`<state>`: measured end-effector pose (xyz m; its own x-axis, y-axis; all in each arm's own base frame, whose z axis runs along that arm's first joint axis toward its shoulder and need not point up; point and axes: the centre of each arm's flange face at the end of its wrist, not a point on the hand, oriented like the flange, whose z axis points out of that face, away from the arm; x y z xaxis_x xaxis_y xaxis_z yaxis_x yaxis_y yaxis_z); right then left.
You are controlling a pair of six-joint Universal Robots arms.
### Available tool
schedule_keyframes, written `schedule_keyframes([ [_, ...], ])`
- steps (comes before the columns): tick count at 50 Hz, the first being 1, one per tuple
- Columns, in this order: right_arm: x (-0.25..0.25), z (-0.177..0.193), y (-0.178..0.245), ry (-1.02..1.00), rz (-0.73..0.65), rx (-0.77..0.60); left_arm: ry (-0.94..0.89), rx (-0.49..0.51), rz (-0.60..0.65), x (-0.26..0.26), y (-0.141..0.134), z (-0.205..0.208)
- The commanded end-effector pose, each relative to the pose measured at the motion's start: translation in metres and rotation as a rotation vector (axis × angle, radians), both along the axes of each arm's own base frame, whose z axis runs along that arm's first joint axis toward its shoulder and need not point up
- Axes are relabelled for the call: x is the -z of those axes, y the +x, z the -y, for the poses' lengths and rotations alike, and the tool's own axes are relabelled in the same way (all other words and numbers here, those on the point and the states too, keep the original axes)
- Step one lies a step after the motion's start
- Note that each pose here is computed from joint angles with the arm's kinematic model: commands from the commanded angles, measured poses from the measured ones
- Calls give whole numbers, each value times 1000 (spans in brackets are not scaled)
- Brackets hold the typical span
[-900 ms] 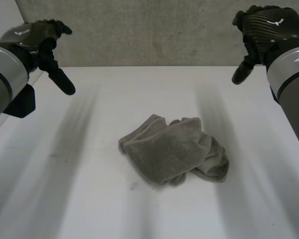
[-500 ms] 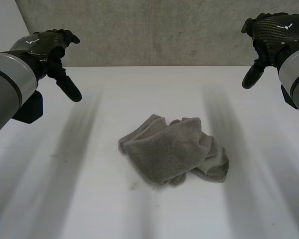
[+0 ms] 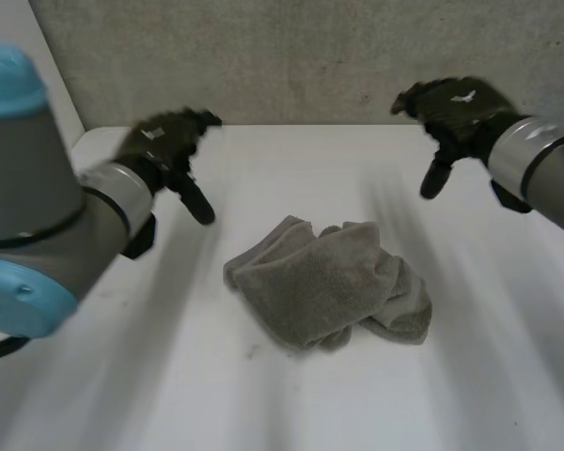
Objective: Fold the towel.
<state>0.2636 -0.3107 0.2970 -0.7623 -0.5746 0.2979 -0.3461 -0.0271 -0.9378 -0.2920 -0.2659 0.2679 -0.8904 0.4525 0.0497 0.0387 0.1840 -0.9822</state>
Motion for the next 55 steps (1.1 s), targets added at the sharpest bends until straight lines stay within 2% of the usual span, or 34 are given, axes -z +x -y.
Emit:
schedule_keyframes([
  [1,43,22,23,198,-41,-135,140,89,53,63,-15,9],
  [6,74,32,31,324,-64,-164,232,108,129,111,-19,12],
  [14,123,32,45,440,-110,-191,213,144,219,142,-25,18],
  [18,125,33,46,444,-112,-194,174,158,226,141,-30,21],
  [20,110,38,49,380,-94,-196,145,156,215,135,-33,25],
  [23,94,42,51,320,-75,-199,58,146,174,111,-40,38],
  [25,34,52,55,108,13,-182,-91,129,96,57,-50,48],
  [26,33,52,55,107,14,-182,-92,129,96,57,-50,48],
  [27,1,56,56,-4,83,-164,-185,103,41,22,-51,53],
  [28,-33,58,55,-111,175,-144,-186,102,41,22,-51,53],
  [29,-33,58,55,-112,176,-144,-281,62,-25,-12,-50,57],
  [30,-64,59,49,-202,267,-113,-378,12,-109,-45,-47,59],
  [31,-64,59,49,-203,268,-113,-379,11,-110,-46,-47,59],
  [33,-112,55,38,-338,421,-42,-539,-91,-297,-100,-36,58],
  [34,-112,55,38,-339,421,-42,-540,-92,-298,-100,-36,58],
  [35,-122,52,35,-365,461,-25,-606,-132,-366,-118,-30,57],
  [36,-122,49,33,-360,462,-3,-607,-132,-367,-118,-30,57],
  [37,-122,49,33,-360,462,-3,-650,-156,-418,-129,-27,55],
  [39,-116,47,33,-345,439,-1,-673,-175,-436,-133,-25,55],
  [41,-96,40,34,-294,339,-13,-610,-176,-372,-107,-24,54],
  [42,-96,40,34,-294,338,-13,-609,-176,-372,-107,-24,54],
  [44,-56,33,35,-213,180,-42,-500,-174,-274,-66,-23,51],
  [45,-56,33,35,-212,179,-43,-500,-174,-273,-66,-23,51],
  [46,-31,27,35,-161,85,-64,-436,-171,-218,-41,-21,47],
  [47,-31,27,35,-160,84,-65,-435,-171,-218,-41,-21,47],
  [49,21,14,31,-47,-112,-104,-305,-166,-99,11,-13,35],
  [50,21,14,31,-46,-113,-105,-305,-166,-98,11,-13,35],
  [52,73,-10,25,110,-300,-164,-189,-158,9,57,-4,19],
  [55,97,-24,22,199,-385,-209,-140,-154,60,76,2,10],
])
